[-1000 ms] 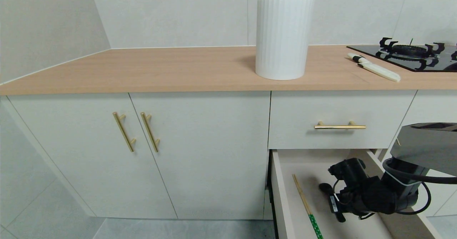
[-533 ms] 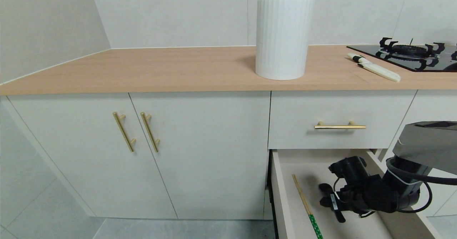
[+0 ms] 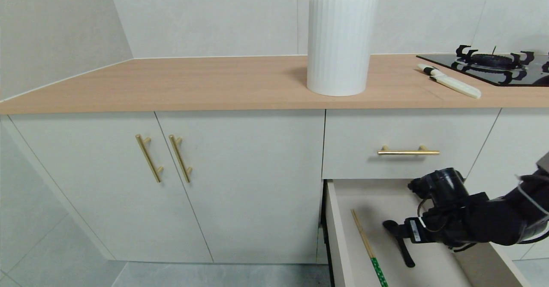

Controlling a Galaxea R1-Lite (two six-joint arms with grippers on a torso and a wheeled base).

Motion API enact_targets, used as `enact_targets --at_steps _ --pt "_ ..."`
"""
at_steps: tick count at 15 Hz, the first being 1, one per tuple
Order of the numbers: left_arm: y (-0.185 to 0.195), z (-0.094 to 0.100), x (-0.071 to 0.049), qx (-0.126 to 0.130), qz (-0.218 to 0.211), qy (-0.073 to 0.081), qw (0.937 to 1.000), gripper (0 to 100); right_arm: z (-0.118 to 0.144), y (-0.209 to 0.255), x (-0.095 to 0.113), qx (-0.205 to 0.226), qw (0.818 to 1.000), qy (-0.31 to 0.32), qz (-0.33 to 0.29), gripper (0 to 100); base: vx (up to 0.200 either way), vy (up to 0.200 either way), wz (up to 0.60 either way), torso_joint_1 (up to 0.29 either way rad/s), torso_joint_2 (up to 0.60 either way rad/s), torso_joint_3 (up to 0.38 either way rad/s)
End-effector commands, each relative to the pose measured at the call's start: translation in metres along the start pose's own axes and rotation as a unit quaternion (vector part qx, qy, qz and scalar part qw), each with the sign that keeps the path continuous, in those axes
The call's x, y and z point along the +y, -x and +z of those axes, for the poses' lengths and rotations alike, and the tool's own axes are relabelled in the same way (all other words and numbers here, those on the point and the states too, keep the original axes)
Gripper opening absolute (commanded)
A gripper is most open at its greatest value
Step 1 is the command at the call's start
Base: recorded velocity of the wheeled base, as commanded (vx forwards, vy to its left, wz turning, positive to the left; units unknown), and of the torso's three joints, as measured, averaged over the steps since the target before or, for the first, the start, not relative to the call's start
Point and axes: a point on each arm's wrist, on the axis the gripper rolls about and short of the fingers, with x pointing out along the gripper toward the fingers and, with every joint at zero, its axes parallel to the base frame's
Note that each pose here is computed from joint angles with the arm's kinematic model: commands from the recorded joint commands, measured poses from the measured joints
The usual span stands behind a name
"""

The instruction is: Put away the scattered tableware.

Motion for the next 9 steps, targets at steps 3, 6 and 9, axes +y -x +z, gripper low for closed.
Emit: enact_targets --at_steps 3,6,9 --pt "0.0 0.0 0.0 0.0 0.0 -0.001 1.0 100 0.018 0.105 0.002 -0.065 0.997 0.011 0.036 100 0.0 0.0 0.0 0.0 0.0 0.0" --pt "0.0 0.0 0.0 0.0 0.0 -0.001 1.0 100 0.015 0.145 0.001 -0.063 0.996 0.023 0.065 100 0.0 0.0 0.0 0.0 0.0 0.0" --pt "0.0 0.0 0.0 0.0 0.0 -0.001 1.0 100 0.012 0.154 0.0 -0.07 0.995 0.027 0.069 100 0.0 0.0 0.0 0.0 0.0 0.0"
